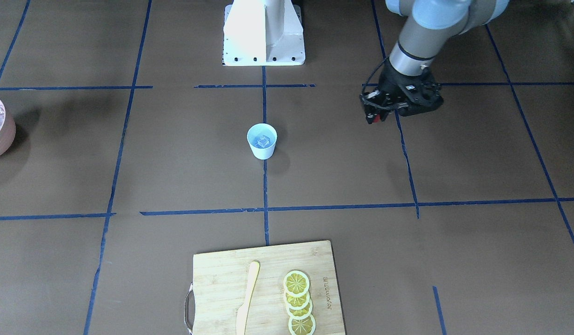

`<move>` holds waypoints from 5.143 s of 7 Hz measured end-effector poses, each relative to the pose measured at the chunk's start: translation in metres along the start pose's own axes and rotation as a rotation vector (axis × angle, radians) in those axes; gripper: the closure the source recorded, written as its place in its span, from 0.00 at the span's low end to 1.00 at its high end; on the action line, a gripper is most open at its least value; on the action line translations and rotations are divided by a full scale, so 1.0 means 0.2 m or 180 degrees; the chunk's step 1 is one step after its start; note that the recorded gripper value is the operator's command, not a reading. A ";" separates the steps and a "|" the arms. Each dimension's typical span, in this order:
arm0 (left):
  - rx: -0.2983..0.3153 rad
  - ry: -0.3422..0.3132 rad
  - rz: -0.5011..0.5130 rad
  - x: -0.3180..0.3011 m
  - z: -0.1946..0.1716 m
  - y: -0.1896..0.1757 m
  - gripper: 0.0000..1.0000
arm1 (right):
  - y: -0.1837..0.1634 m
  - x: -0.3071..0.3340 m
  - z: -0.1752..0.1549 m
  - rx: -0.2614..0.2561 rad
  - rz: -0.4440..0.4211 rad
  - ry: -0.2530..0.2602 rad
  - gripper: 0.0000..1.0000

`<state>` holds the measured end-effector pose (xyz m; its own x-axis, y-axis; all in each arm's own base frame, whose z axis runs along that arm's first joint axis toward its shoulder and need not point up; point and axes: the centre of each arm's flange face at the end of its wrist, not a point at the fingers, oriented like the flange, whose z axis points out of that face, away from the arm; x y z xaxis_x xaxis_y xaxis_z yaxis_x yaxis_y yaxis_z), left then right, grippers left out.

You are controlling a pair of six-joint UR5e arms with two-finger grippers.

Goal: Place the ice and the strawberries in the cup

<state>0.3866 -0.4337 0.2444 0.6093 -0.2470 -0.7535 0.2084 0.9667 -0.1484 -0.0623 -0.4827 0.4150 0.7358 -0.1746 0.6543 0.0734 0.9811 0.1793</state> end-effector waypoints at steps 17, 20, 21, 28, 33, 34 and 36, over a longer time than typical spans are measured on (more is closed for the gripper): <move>0.0024 0.0028 0.0161 1.05 0.30 0.21 0.00 | 0.18 0.81 0.10 -0.0032 0.0084 -0.0183 0.01; 0.0115 -0.0169 0.0444 0.69 0.09 -0.09 0.00 | 0.19 0.87 0.15 -0.0099 0.0138 -0.0114 0.01; 0.0024 -0.0251 0.0601 0.44 0.02 -0.21 0.00 | 0.20 0.92 0.19 -0.0144 0.0193 -0.0089 0.01; -0.0356 -0.0598 0.1482 -1.75 -0.46 -1.01 0.00 | 0.44 1.19 0.19 -0.0036 0.0545 -0.0223 0.01; -0.0406 -0.0148 0.1142 -2.78 -0.45 -0.96 0.00 | 0.48 1.23 0.24 0.0133 0.0654 -0.0221 0.01; -0.0385 -0.0118 0.1136 -2.83 -0.43 -0.92 0.00 | 0.48 1.22 0.24 0.0136 0.0681 -0.0223 0.01; -0.0366 -0.0111 0.1142 -2.86 -0.42 -0.90 0.00 | 0.48 1.23 0.24 0.0131 0.0697 -0.0225 0.01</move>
<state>-0.0640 -0.4613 0.6487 0.6540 0.1086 -0.7486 -0.1093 0.9928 0.0486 0.0926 -0.4353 0.6287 0.6821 0.0353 0.7304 -0.1116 0.9922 0.0563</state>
